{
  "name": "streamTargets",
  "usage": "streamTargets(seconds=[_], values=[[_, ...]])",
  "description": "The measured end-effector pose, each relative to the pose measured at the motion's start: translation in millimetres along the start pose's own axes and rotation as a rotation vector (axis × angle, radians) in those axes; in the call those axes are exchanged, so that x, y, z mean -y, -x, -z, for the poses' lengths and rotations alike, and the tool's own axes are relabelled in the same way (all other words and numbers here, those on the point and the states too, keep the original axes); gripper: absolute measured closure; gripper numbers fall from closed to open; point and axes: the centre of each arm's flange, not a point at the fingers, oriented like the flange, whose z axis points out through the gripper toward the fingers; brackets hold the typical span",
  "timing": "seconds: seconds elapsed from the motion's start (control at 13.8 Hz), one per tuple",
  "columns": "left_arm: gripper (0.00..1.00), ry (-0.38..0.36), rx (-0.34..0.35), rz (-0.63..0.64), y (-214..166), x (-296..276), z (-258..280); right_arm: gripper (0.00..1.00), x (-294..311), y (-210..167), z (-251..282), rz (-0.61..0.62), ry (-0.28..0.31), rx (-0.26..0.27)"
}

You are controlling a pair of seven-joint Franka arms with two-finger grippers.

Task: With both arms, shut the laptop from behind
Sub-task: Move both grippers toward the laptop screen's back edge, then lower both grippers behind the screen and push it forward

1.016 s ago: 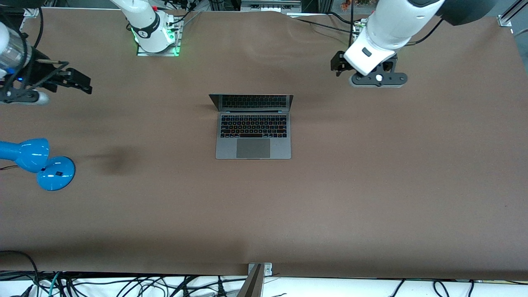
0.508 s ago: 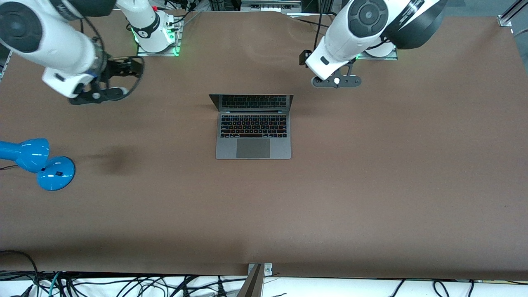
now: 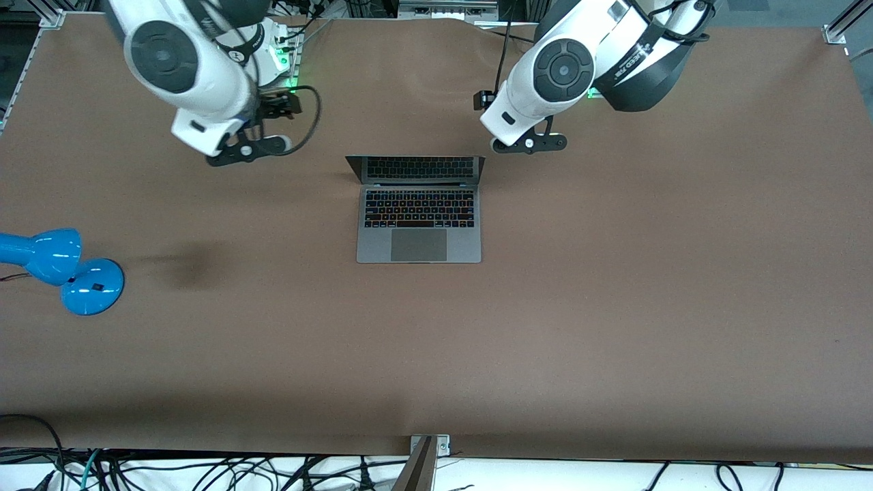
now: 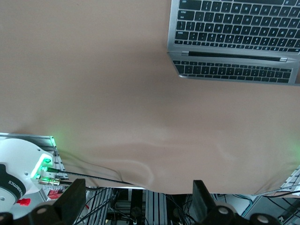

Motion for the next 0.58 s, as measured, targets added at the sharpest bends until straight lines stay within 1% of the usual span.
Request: streamTargets(seconds=[0.07,0.15,0.29,0.36,0.44,0.51,0.58], values=[[0.0,-0.001,0.003,0.003,-1.1,-0.2,-1.2,0.04,24.1,5.1,-12.2,-0.008,0.008,-0.018],[0.0,-0.001,0.005,0.005,-1.8,0.0,-1.8,0.05,46.4,11.3,-25.4,-0.011,0.011,-0.035],[0.0,-0.002,0.008,0.007,-2.7,0.0,-2.8,0.26,80.5,23.8,-51.3,-0.018,0.007,-0.066],[0.02,-0.002,0.01,0.008,-3.3,0.0,-3.5,0.4,93.0,29.3,-61.1,-0.019,0.006,-0.076],[0.02,-0.003,0.013,0.012,-4.3,0.0,-4.5,0.5,103.5,33.7,-68.4,-0.015,0.009,-0.085],[0.04,-0.003,0.016,0.021,-5.4,0.0,-5.8,0.62,112.4,36.5,-74.6,-0.011,0.009,-0.098],[0.04,-0.005,0.021,0.032,-6.5,-0.6,-7.8,0.71,118.4,37.4,-80.5,-0.007,0.008,-0.112]])
